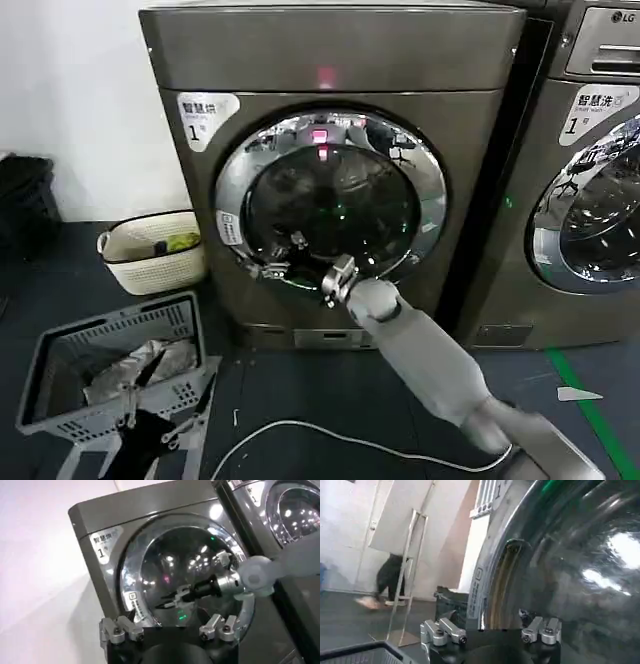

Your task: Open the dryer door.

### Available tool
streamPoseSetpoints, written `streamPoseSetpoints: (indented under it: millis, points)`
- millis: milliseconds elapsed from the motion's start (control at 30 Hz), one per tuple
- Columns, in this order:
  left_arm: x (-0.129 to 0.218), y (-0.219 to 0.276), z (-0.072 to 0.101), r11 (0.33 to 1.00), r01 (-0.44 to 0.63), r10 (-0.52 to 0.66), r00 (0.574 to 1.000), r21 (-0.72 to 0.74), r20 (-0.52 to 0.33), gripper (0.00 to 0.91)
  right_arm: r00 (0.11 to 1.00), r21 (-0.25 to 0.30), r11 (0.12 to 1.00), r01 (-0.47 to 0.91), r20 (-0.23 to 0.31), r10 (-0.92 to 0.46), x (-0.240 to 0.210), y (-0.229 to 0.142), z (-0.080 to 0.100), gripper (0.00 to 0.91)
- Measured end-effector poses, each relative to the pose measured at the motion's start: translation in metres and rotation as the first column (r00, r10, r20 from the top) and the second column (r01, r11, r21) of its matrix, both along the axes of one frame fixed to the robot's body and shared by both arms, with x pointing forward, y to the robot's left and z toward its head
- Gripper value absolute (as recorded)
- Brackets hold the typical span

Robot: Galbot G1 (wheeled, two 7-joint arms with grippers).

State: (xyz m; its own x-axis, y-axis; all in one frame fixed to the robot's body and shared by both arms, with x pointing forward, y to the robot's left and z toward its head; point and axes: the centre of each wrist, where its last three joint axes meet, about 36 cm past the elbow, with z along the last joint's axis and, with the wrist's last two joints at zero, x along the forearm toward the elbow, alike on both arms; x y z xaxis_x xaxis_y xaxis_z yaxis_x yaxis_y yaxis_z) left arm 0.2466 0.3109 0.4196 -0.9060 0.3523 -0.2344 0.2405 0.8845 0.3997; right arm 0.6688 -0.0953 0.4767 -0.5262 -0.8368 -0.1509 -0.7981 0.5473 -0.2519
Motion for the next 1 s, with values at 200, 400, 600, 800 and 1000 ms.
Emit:
streamPoseSetpoints:
  millis: [200, 400, 600, 800, 1000]
  points:
    - [-0.003, 0.0, 0.001, 1.0, -0.005, 0.005, 1.0, 0.001, 0.0, 0.907, 1.0, -0.011, 1.0, -0.011, -0.002, 0.011, 0.012, 0.015, 0.001, 0.907]
    - [-0.006, 0.0, 0.001, 1.0, -0.009, 0.009, 1.0, 0.0, -0.001, 0.907, 1.0, -0.018, 1.0, -0.01, -0.014, 0.01, 0.019, 0.021, -0.002, 0.907]
    - [-0.009, -0.002, 0.001, 1.0, -0.011, 0.011, 1.0, -0.005, 0.002, 0.907, 1.0, -0.029, 1.0, -0.012, -0.02, 0.012, 0.026, 0.023, 0.0, 0.907]
    - [-0.009, -0.004, 0.004, 1.0, -0.014, 0.014, 1.0, -0.007, 0.009, 0.907, 0.999, -0.033, 0.999, -0.034, -0.02, 0.033, 0.025, 0.035, 0.003, 0.907]
    - [-0.009, -0.005, 0.004, 1.0, -0.02, 0.021, 1.0, -0.013, 0.011, 0.907, 0.998, -0.05, 0.997, -0.061, -0.024, 0.06, 0.03, 0.042, 0.005, 0.907]
